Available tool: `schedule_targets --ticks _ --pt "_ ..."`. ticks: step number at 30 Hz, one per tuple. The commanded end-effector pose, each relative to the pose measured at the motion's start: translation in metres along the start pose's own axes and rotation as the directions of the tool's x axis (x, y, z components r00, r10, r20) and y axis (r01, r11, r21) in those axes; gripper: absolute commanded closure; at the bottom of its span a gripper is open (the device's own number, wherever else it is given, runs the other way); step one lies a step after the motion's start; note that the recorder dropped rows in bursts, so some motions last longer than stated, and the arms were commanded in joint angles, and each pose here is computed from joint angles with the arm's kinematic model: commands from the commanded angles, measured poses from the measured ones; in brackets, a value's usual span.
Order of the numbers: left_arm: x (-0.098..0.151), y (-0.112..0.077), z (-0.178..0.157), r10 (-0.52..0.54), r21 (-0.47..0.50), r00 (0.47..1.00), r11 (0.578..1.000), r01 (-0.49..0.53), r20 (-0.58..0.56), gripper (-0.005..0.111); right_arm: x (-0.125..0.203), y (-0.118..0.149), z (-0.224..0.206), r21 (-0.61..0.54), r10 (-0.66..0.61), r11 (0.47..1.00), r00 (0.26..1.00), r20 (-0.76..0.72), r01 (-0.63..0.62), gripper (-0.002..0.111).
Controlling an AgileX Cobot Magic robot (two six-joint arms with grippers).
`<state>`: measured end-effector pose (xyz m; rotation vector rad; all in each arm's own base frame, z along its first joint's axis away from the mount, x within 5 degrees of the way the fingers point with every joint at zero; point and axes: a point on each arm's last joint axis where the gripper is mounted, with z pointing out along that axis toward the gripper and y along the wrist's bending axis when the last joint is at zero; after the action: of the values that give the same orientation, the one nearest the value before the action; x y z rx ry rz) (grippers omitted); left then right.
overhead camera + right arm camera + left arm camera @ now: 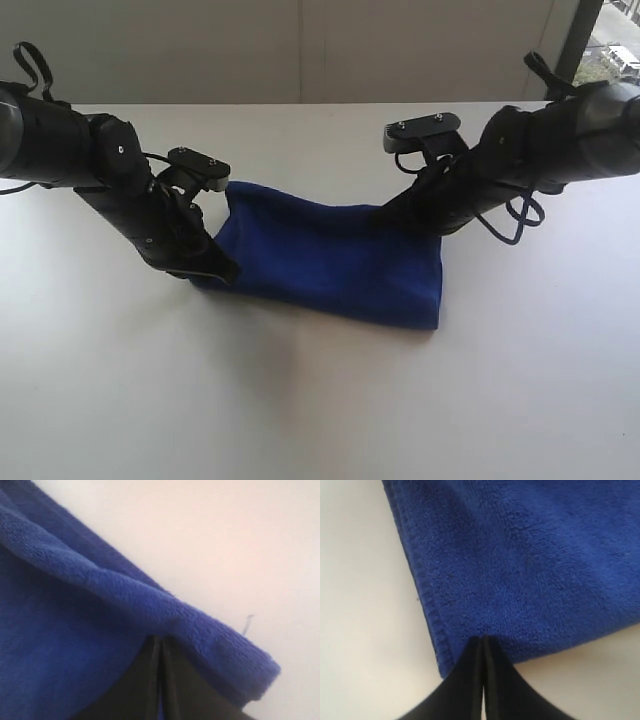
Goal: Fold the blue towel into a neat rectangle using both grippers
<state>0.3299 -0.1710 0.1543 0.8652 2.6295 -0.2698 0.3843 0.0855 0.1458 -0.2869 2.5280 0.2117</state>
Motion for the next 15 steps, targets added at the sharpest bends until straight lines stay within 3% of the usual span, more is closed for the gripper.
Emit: schedule_targets --ticks 1,8,15 --pt "0.004 -0.002 -0.001 0.003 0.016 0.999 1.0 -0.003 -0.037 0.107 0.001 -0.018 0.01 0.045 0.038 0.998 0.999 0.027 -0.04 0.108" --pt "0.006 -0.002 -0.001 0.004 0.024 0.999 1.0 -0.002 -0.054 0.107 -0.003 -0.025 0.013 0.08 0.048 0.995 0.995 0.087 -0.055 0.108" --pt "0.002 -0.004 -0.016 0.005 0.018 1.0 1.0 -0.005 -0.017 0.107 -0.019 -0.015 -0.029 0.03 0.043 0.998 0.994 0.105 -0.046 0.108"
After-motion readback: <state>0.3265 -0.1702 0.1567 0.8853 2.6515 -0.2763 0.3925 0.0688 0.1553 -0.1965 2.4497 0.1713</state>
